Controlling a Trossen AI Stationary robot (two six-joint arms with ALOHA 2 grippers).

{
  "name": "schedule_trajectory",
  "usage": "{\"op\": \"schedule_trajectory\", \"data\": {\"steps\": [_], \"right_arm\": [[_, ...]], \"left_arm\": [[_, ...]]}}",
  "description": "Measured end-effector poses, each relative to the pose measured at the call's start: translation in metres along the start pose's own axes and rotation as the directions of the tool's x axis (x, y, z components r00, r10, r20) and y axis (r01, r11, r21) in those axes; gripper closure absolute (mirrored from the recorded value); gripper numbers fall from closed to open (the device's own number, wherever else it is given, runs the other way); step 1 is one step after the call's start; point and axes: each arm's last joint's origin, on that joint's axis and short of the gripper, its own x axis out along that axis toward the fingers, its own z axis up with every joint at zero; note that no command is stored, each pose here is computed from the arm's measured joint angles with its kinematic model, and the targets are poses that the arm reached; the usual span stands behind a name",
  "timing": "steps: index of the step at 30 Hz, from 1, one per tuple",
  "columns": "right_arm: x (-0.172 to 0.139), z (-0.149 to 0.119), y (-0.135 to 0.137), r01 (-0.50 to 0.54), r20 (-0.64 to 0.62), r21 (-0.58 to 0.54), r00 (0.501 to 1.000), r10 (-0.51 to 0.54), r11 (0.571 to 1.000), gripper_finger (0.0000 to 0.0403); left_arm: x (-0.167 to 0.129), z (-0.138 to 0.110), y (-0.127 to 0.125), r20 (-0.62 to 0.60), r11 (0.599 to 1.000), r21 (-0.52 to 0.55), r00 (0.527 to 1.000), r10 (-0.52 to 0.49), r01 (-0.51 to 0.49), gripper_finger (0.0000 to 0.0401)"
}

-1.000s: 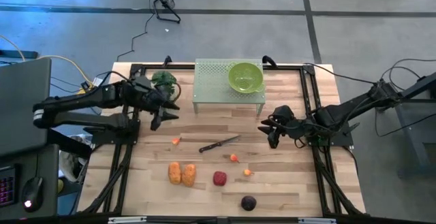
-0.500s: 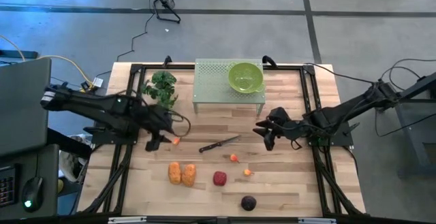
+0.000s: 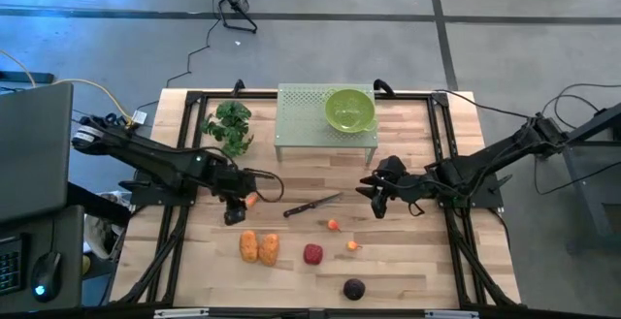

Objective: Pick & Place Fruit
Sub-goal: Put the orange peach into the green strainer bowl on the shelf

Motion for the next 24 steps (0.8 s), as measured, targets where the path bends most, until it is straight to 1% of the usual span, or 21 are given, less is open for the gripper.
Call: {"op": "schedule_trajectory", "data": {"steps": [3,7,12,15,19,24], "right_arm": [[0.0,0.0,0.0,0.002,0.001,-0.001,1.0,-0.002,1.0,0.0259],[0.0,0.0,0.0,-0.002,0.006,-0.016,1.0,0.002,1.0,0.0259],[0.0,0.001,0.001,-0.003,0.013,-0.021,1.0,0.004,1.0,0.0259],[0.0,0.001,0.001,-0.004,0.013,-0.02,1.0,0.004,1.0,0.0259],[0.0,0.001,0.001,-0.005,0.014,-0.019,1.0,0.005,1.0,0.0259],[0.0,0.002,0.001,-0.008,0.017,-0.018,1.0,0.008,1.0,0.0259]], "left_arm": [[0.006,0.001,0.0,-0.019,0.991,-0.133,1.0,0.017,-0.019,0.0211],[0.01,0.002,-0.001,-0.031,0.955,-0.295,0.999,0.03,-0.038,0.0211],[0.016,0.004,-0.001,-0.036,0.912,-0.405,0.998,0.056,-0.066,0.0211],[0.021,0.005,-0.001,-0.055,0.894,-0.439,0.996,0.072,-0.089,0.0211],[0.032,0.006,-0.001,-0.087,0.888,-0.44,0.991,0.106,-0.134,0.0211],[0.047,0.008,0.0,-0.119,0.878,-0.431,0.977,0.176,-0.21,0.0211]]}}
